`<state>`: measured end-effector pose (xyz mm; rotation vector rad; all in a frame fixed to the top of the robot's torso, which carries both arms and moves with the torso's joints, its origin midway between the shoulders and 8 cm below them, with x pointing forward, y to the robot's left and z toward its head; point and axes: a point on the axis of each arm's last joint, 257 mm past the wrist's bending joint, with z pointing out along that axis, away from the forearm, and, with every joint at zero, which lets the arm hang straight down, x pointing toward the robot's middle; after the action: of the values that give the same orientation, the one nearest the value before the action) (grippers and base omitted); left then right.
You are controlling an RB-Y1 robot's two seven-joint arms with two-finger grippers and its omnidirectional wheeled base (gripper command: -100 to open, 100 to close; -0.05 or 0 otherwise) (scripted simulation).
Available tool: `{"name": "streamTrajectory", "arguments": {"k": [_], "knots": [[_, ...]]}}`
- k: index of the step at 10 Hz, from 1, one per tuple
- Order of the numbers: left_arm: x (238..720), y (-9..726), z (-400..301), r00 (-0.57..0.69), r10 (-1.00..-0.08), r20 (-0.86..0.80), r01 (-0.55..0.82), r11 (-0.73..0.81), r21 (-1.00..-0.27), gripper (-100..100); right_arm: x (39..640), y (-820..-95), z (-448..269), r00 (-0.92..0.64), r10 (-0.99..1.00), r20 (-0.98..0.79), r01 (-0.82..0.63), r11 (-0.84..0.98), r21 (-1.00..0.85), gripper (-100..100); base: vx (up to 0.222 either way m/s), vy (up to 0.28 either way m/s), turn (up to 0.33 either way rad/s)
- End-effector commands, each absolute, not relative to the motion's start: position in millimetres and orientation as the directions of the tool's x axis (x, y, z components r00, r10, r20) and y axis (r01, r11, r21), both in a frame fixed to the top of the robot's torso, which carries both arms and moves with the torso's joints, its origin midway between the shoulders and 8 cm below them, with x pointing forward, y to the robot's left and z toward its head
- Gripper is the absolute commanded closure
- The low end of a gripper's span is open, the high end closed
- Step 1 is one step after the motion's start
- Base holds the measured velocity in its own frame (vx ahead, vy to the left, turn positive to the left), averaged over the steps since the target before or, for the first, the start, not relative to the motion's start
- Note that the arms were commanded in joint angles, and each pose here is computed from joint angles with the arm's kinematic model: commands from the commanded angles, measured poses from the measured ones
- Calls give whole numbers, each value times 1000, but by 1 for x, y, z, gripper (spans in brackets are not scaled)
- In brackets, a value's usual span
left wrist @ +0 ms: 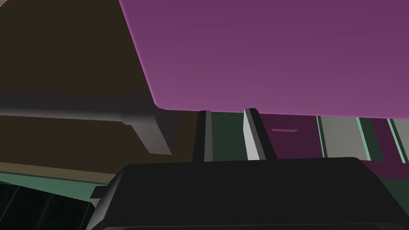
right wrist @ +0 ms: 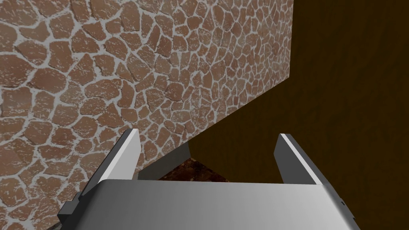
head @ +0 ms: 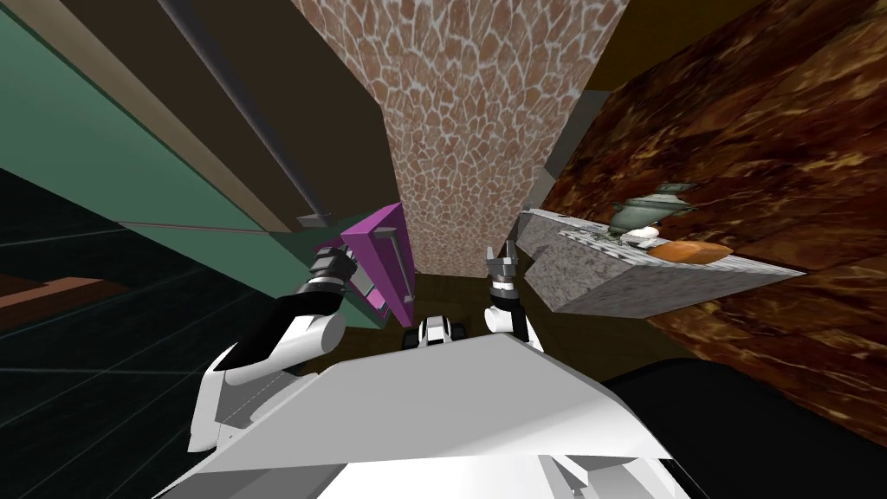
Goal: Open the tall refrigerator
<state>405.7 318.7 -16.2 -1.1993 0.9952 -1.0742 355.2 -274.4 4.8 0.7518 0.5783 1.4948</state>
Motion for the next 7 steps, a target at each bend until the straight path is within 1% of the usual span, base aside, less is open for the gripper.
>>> {"name": "streamTrajectory", "arguments": {"k": [1,3,4,5,7], "knots": [[406,315,1,214,-977,-22,142,53,-988,100,355,-274,5,18,994,109,-661,-70,747,0,-7,-68,-12],[405,322,5,237,-971,-22,148,58,-987,100,355,-275,5,18,994,109,-661,-70,747,0,31,-117,70],[405,330,9,260,-965,-22,152,63,-986,100,355,-275,5,18,994,109,-661,-70,747,0,14,-204,97],[403,337,13,283,-959,-21,157,68,-985,100,355,-275,5,18,994,109,-661,-70,747,0,79,-291,157],[402,344,16,306,-952,-20,161,72,-984,100,355,-274,5,18,994,109,-661,-70,747,0,75,-273,79]]}}
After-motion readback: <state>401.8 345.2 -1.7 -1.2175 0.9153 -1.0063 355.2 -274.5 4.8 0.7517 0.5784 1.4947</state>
